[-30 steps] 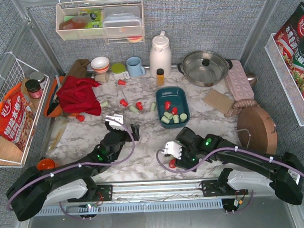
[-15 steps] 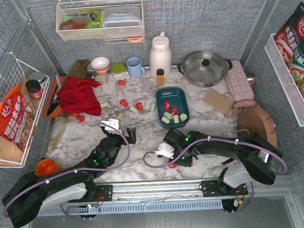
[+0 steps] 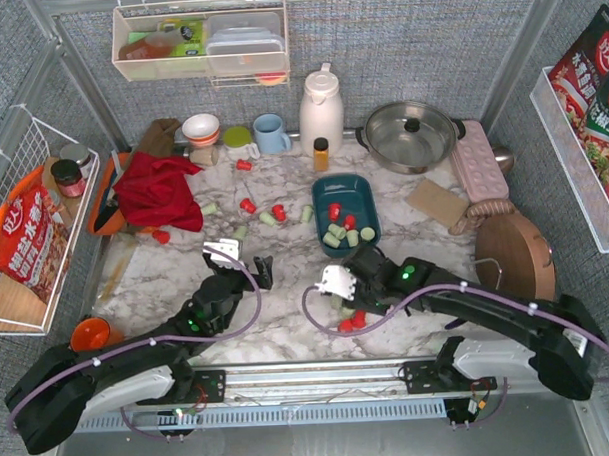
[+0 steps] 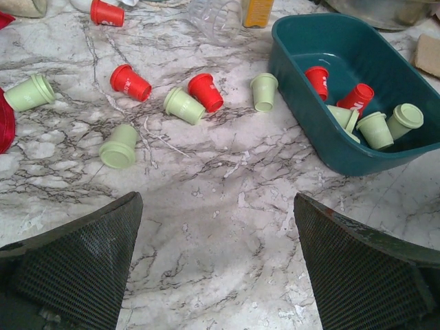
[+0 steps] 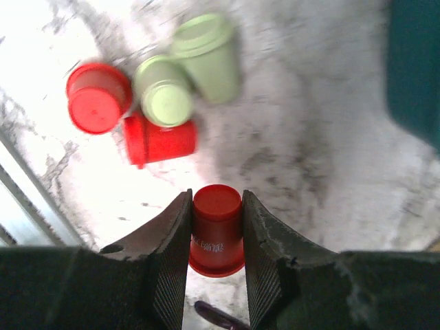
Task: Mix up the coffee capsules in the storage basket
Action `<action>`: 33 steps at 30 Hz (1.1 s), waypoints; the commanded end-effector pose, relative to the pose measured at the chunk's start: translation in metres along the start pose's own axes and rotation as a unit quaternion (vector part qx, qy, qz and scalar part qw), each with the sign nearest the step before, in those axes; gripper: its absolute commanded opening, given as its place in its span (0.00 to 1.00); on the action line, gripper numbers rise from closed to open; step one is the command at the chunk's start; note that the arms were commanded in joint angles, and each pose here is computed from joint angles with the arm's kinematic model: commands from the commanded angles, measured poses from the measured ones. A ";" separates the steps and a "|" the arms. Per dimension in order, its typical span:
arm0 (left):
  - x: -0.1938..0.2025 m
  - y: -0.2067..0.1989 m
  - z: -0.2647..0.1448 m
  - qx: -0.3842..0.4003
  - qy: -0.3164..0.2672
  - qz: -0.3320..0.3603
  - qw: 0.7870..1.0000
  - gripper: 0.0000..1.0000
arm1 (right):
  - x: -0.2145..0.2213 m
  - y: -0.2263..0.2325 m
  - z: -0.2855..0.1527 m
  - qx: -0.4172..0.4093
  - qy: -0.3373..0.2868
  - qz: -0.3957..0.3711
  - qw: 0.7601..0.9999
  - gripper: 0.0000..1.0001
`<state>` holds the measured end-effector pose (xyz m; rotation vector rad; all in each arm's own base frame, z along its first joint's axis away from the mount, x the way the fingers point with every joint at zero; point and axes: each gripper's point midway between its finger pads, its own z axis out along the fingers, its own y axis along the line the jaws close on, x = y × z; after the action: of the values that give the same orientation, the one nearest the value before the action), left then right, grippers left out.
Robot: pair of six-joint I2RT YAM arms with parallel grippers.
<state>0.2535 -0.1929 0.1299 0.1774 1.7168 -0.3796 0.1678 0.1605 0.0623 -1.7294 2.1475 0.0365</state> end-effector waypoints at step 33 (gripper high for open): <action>0.014 -0.006 0.001 0.007 0.044 -0.008 0.999 0.99 | -0.079 -0.214 -0.017 0.217 -0.184 0.381 0.880 0.68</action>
<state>0.2483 -0.1973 0.1145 0.1906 1.8078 -0.3904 0.3997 0.1877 0.1528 -0.5425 2.0684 0.0828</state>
